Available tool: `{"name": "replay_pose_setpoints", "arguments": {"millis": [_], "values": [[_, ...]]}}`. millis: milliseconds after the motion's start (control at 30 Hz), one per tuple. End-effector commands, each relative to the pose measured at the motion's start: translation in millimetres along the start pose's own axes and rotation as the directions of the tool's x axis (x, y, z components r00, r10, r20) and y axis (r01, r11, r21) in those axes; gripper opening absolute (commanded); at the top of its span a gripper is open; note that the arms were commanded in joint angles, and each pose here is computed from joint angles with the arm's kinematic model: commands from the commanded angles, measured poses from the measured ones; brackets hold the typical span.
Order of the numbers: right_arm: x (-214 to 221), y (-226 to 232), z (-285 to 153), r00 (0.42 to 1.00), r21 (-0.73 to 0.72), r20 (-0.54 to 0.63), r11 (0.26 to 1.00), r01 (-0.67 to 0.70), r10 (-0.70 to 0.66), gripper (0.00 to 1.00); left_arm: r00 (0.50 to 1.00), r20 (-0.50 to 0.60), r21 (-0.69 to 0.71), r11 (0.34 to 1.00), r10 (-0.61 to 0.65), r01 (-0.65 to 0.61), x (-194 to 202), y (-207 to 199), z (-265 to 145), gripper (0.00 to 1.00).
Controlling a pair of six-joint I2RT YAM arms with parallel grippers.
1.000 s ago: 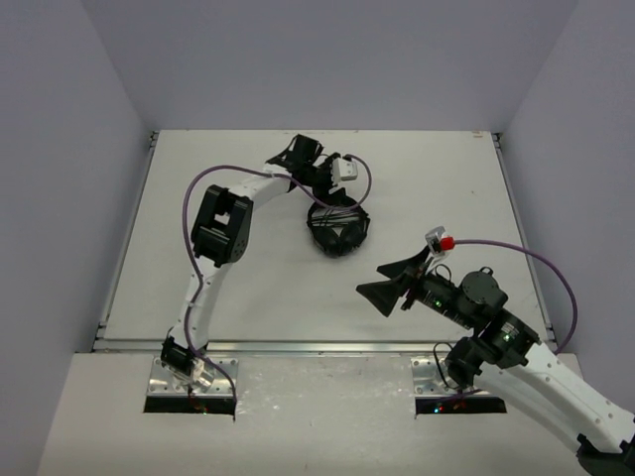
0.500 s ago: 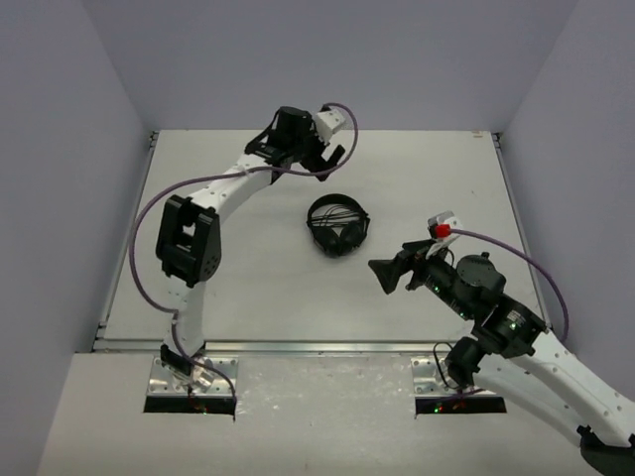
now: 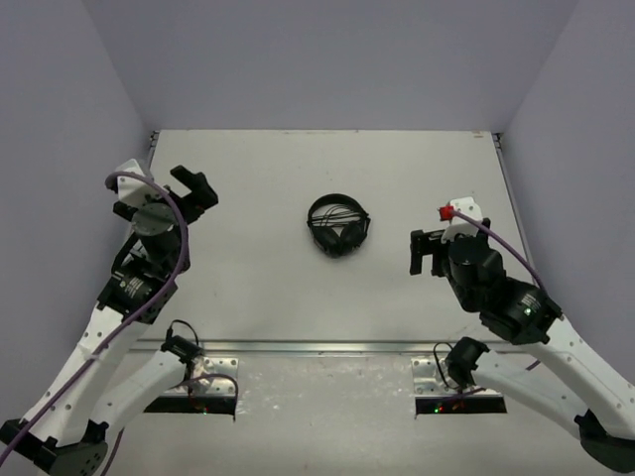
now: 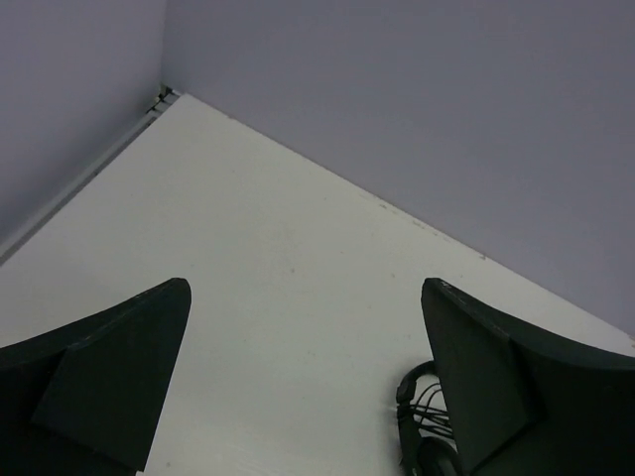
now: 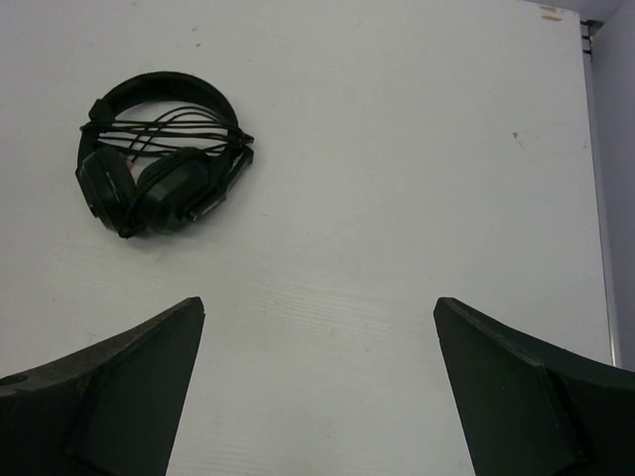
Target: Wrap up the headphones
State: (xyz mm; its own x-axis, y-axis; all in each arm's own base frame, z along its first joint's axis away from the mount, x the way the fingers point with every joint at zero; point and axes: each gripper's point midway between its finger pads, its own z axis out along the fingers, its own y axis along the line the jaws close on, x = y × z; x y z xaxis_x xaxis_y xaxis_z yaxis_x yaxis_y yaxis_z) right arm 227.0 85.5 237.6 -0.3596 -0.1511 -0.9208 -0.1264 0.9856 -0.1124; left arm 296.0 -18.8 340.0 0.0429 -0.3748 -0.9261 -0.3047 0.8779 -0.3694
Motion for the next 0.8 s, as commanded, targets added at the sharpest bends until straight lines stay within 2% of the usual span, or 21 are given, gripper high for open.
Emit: {"name": "replay_pose_setpoints", "arguments": {"millis": [0,67,200,267,400,633,767], "values": [[-11,-24,-20,0.999,0.049,0.041,0.998,-0.026,0.024,0.99,0.992,-0.112,-0.075,0.995,0.058,-0.067,36,31,-12,1.00],[-5,-26,-23,0.999,0.045,0.036,0.998,-0.034,0.033,0.99,0.986,-0.146,-0.082,0.992,0.086,-0.099,41,44,-24,1.00],[15,-15,-25,0.997,-0.029,0.018,0.997,-0.072,0.072,0.99,0.993,-0.078,-0.097,0.990,0.092,-0.099,49,73,-38,1.00],[21,-7,-23,0.997,-0.070,0.015,0.994,-0.081,0.082,0.99,0.992,-0.079,-0.062,0.993,0.099,-0.104,59,72,-38,1.00],[26,-10,-22,0.997,-0.046,0.001,0.996,-0.082,0.083,0.99,0.993,-0.069,-0.084,0.991,0.099,-0.104,53,75,-39,1.00],[34,-11,-20,0.995,-0.039,0.001,0.994,-0.101,0.101,0.99,0.987,-0.100,-0.186,0.972,0.126,-0.143,68,95,-38,1.00],[40,-11,-17,0.995,-0.025,-0.016,0.995,-0.098,0.098,0.99,0.991,-0.088,-0.195,0.974,0.097,-0.112,66,99,-42,1.00]]}}
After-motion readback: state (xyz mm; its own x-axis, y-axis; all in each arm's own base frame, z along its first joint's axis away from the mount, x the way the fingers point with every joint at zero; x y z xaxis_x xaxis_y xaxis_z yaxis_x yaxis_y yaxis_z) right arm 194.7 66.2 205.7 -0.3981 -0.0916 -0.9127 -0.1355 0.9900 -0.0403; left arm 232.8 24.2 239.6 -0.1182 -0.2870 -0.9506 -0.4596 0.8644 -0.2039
